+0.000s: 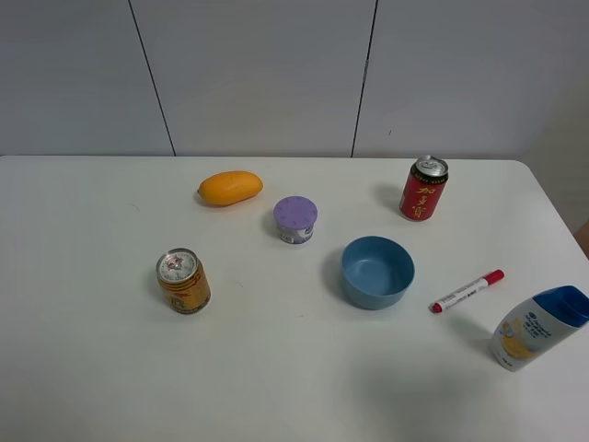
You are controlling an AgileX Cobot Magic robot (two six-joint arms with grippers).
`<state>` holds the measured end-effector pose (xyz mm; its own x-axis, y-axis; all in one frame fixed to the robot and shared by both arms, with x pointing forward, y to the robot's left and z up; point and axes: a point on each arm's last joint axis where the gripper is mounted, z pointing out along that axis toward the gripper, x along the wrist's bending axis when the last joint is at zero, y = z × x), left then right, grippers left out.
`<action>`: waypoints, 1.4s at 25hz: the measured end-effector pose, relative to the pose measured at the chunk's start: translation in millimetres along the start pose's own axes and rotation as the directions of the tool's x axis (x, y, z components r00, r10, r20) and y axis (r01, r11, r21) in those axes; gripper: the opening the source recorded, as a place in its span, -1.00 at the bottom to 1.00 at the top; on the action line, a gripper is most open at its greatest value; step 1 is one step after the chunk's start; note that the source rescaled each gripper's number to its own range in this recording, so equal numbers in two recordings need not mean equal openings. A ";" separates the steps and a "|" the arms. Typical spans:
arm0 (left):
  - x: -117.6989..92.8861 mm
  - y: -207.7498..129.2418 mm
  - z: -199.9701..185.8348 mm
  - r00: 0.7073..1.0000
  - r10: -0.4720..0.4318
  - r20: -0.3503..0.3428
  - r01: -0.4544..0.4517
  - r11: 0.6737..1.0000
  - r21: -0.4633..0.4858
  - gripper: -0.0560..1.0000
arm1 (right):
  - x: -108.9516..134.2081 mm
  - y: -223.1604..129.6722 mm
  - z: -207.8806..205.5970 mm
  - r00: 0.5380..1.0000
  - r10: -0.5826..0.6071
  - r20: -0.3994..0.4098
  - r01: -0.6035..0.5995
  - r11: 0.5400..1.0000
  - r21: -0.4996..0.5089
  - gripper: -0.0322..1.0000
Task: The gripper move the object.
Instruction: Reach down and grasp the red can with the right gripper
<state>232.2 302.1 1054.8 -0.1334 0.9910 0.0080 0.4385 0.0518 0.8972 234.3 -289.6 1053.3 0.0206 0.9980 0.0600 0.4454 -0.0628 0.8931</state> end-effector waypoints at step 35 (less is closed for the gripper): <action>0.0 0.0 0.0 1.000 -0.001 0.000 0.001 1.000 0.000 1.00 | 4.8 97.6 -13.7 0.998 -0.068 -0.014 0.067 0.995 -0.072 0.54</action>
<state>232.2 302.1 1054.8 -0.1338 0.9910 0.0073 0.4384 0.0526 0.8972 265.6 -291.0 1146.9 -0.0224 0.9997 0.0053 0.3800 0.0036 0.9250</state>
